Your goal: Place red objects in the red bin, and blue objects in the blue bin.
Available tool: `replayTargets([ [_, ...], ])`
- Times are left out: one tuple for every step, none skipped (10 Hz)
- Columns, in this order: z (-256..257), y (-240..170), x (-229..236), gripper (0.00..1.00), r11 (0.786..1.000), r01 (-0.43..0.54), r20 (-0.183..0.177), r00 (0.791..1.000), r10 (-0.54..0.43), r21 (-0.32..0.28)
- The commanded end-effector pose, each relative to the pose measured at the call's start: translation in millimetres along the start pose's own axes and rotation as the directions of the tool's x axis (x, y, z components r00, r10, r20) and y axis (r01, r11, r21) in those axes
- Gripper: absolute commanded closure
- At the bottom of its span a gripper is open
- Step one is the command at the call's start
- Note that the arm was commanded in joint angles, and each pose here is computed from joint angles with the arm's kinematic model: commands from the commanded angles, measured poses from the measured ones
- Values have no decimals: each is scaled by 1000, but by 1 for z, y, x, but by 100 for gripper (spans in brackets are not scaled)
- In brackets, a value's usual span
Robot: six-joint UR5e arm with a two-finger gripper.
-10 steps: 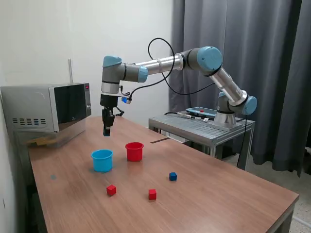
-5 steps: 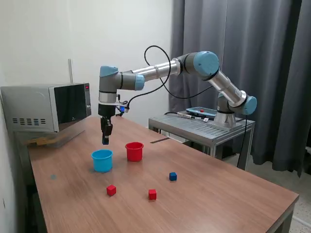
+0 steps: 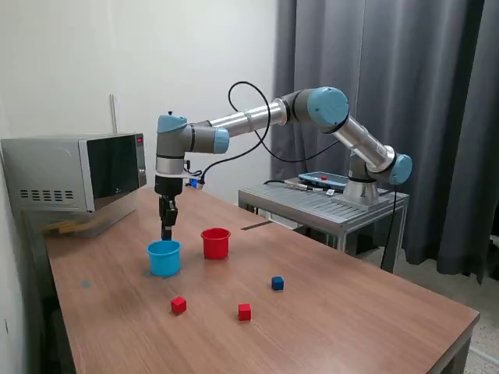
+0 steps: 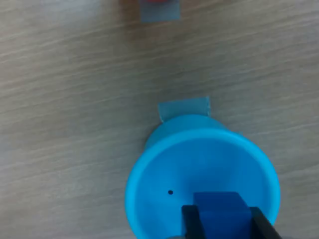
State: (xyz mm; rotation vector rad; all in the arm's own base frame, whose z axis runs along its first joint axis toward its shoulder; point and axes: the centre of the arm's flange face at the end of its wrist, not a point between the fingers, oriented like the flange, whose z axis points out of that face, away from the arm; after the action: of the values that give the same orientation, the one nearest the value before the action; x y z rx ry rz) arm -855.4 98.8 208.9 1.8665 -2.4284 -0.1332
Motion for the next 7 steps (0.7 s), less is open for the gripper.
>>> replayTargets([
  [8, 0, 0, 100, 1000, 0, -1, 1000, 0, 0],
  [10, -1, 0, 100, 1000, 0, -1, 1000, 0, 5],
  [10, -1, 0, 100, 1000, -2, -1, 1000, 2, 5],
  [9, -1, 0, 0, 1000, -3, -1, 1000, 3, 3],
  [9, -1, 1, 0, 1000, -2, 4, 1000, 2, 2],
  [9, -1, 1, 0, 1000, -2, 4, 1000, 2, 3],
  [9, -1, 2, 0, 1000, 0, 5, 1000, 0, 2],
])
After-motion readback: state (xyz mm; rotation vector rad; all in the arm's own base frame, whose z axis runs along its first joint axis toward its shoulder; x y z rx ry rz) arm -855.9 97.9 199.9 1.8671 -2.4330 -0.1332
